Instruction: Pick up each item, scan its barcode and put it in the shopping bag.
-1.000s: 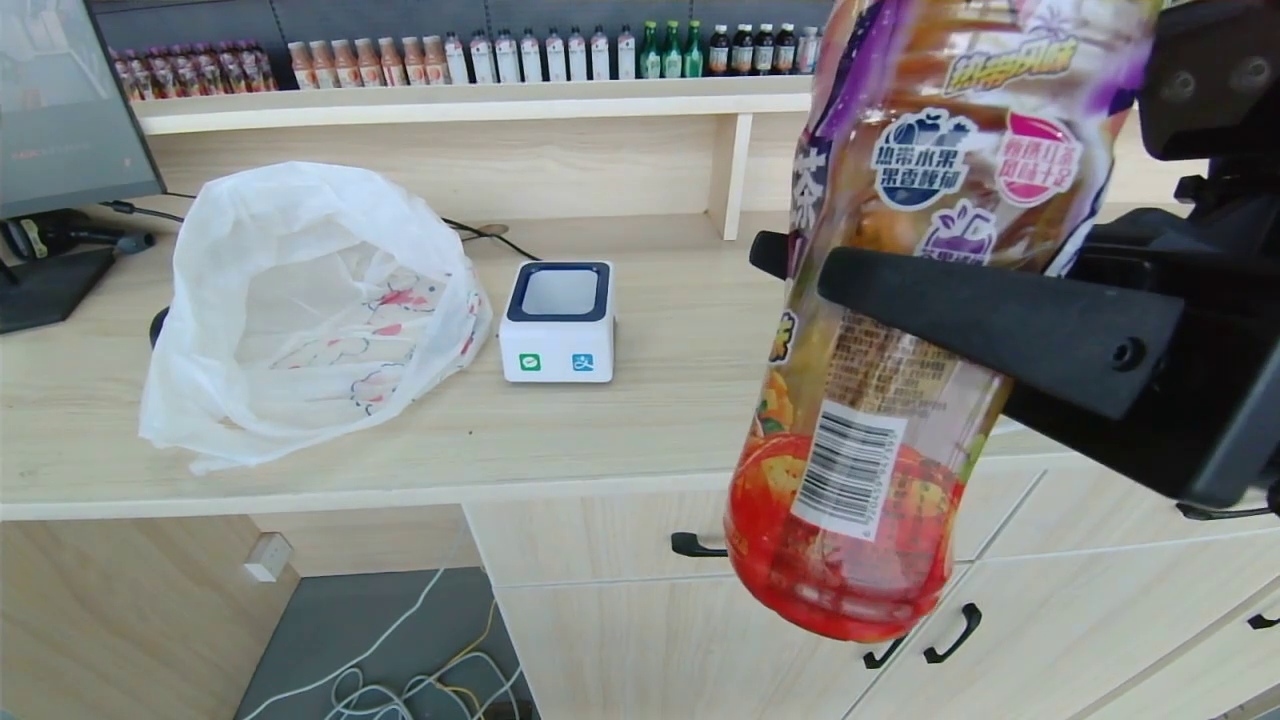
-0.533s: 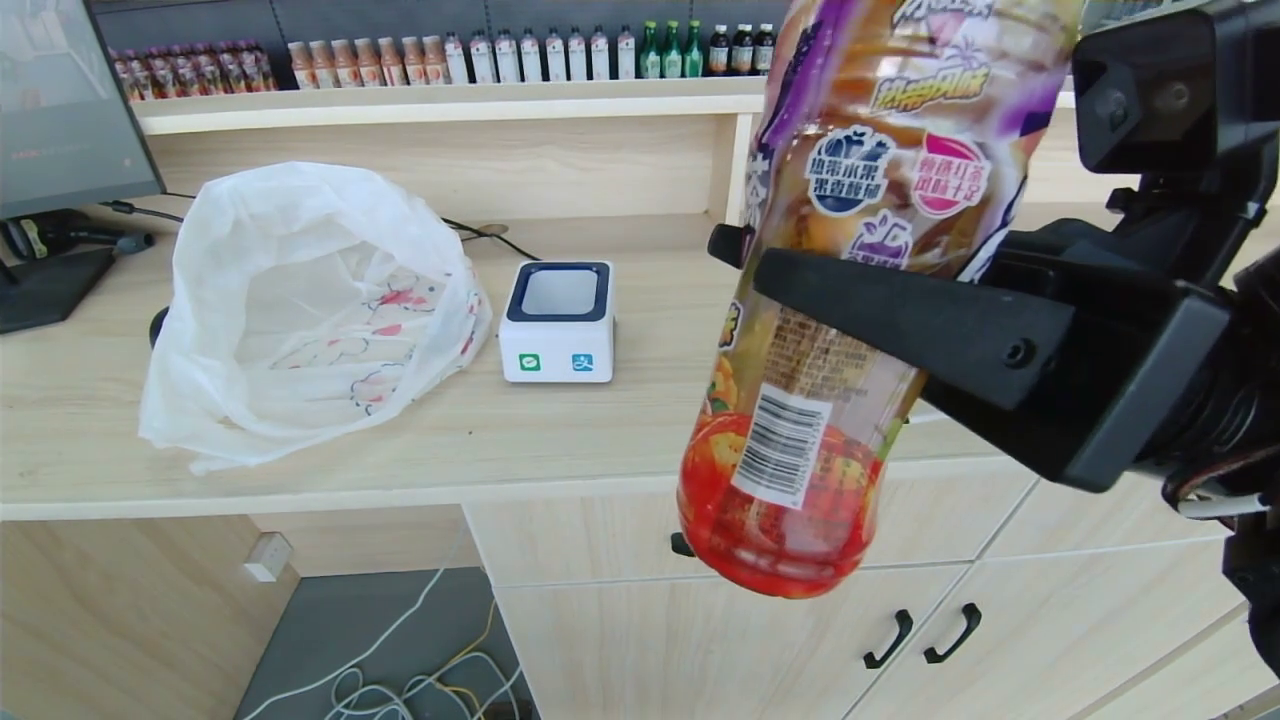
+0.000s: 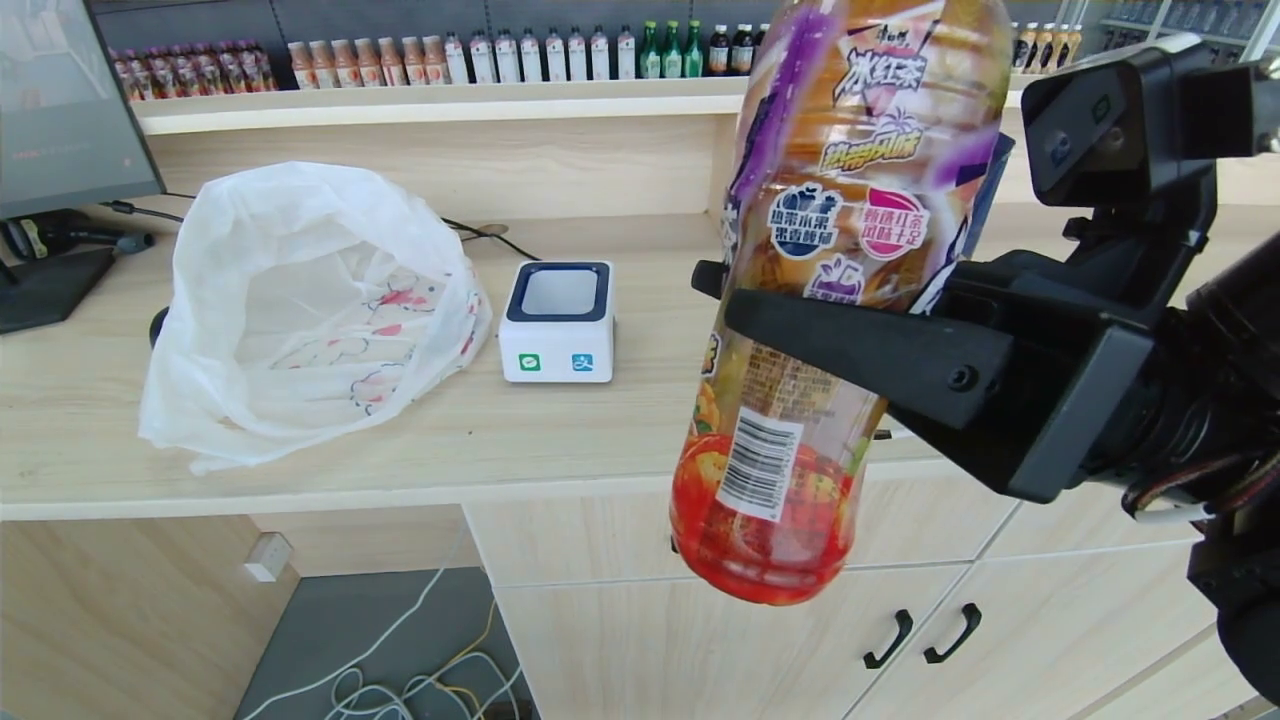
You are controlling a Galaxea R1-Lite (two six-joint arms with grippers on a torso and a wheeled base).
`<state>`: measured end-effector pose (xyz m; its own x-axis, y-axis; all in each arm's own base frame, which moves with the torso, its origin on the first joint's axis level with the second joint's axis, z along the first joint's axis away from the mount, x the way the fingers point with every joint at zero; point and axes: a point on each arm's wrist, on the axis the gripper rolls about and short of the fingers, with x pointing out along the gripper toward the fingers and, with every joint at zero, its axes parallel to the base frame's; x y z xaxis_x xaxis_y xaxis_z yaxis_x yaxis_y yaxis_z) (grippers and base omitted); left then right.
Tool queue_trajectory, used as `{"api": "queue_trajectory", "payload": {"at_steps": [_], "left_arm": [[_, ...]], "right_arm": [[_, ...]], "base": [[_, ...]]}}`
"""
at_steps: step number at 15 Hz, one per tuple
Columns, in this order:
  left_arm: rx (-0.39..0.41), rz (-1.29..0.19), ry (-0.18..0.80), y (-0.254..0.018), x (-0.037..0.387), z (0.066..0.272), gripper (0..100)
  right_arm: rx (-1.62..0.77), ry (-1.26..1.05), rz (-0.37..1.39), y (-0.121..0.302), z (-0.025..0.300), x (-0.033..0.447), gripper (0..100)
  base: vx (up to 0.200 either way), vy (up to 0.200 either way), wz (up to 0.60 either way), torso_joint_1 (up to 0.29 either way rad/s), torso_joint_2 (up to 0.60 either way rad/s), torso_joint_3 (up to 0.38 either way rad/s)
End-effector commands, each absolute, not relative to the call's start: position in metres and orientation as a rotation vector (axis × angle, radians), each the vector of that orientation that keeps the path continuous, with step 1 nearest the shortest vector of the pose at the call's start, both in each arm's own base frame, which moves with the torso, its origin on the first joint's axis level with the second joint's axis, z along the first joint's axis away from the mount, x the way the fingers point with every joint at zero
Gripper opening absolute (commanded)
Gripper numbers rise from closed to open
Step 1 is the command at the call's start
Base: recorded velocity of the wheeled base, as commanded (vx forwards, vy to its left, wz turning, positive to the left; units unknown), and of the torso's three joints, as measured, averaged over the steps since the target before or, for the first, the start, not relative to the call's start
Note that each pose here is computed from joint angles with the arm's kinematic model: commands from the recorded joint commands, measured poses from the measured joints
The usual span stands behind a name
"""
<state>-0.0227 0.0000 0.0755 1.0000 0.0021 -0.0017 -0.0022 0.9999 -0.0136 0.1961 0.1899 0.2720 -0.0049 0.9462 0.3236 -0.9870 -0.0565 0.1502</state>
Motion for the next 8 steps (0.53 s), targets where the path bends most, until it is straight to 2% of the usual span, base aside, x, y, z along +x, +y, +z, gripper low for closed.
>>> {"api": "queue_trajectory", "payload": {"at_steps": [1,5,8], "left_arm": [[-0.014,0.003,0.002,0.000,-0.023,0.076,100],[-0.014,0.003,0.002,0.000,-0.023,0.076,100],[-0.014,0.003,0.002,0.000,-0.023,0.076,100]], "right_arm": [[0.384,-0.132,1.584,0.190,0.272,0.196,0],[0.375,-0.178,1.581,0.188,0.273,0.194,0],[0.368,-0.223,1.529,0.176,0.251,0.190,0]], "base": [[0.000,0.000,0.00,0.000,0.00,0.000],[0.000,0.000,0.00,0.000,0.00,0.000],[0.000,0.000,0.00,0.000,0.00,0.000]]}}
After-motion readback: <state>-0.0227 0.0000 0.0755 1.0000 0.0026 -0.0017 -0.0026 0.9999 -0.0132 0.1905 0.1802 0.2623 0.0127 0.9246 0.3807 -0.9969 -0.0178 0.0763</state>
